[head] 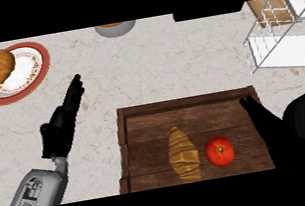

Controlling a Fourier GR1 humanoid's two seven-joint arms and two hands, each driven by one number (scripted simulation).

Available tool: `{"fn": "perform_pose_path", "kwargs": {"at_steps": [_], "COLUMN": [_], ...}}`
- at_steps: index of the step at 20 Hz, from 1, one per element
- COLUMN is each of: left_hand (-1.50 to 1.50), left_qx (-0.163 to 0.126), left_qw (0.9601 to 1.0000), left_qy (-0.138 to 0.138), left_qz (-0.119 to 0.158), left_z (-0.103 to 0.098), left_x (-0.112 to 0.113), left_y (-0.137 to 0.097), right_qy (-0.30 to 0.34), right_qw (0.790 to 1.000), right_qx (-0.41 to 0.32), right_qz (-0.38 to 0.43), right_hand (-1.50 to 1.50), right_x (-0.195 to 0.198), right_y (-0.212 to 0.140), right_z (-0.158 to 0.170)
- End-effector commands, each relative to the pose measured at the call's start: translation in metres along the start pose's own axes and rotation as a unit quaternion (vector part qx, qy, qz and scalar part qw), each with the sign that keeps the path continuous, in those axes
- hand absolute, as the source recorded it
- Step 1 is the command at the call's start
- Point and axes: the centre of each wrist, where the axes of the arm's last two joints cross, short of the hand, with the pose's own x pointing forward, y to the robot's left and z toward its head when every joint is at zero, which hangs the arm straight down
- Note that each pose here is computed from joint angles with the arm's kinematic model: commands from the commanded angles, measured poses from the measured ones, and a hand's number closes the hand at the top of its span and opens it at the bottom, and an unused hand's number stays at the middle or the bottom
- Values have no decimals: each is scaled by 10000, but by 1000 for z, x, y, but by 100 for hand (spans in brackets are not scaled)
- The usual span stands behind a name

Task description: Pick the tomato from the tray and place it in the tiered shelf

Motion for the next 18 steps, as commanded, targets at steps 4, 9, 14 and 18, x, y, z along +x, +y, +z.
{"fn": "perform_pose_path", "kwargs": {"at_steps": [4,9,14,18], "left_hand": [0,0,0,0], "left_qx": [98,-43,53,68], "left_qw": [9999,9999,9999,10000], "left_qy": [-13,100,-62,6], "left_qz": [-77,-15,-87,-10], "left_z": [4,6,4,11], "left_x": [11,11,-7,-11], "left_y": [-3,-4,-6,-10], "right_qy": [779,750,890,1010], "right_qw": [9969,9971,9959,9947], "right_qx": [-9,67,75,8], "right_qz": [72,117,133,172], "right_hand": [-150,-150,-150,-150], "right_x": [22,30,11,12], "right_y": [10,26,31,27], "right_z": [-15,1,-27,-3]}}
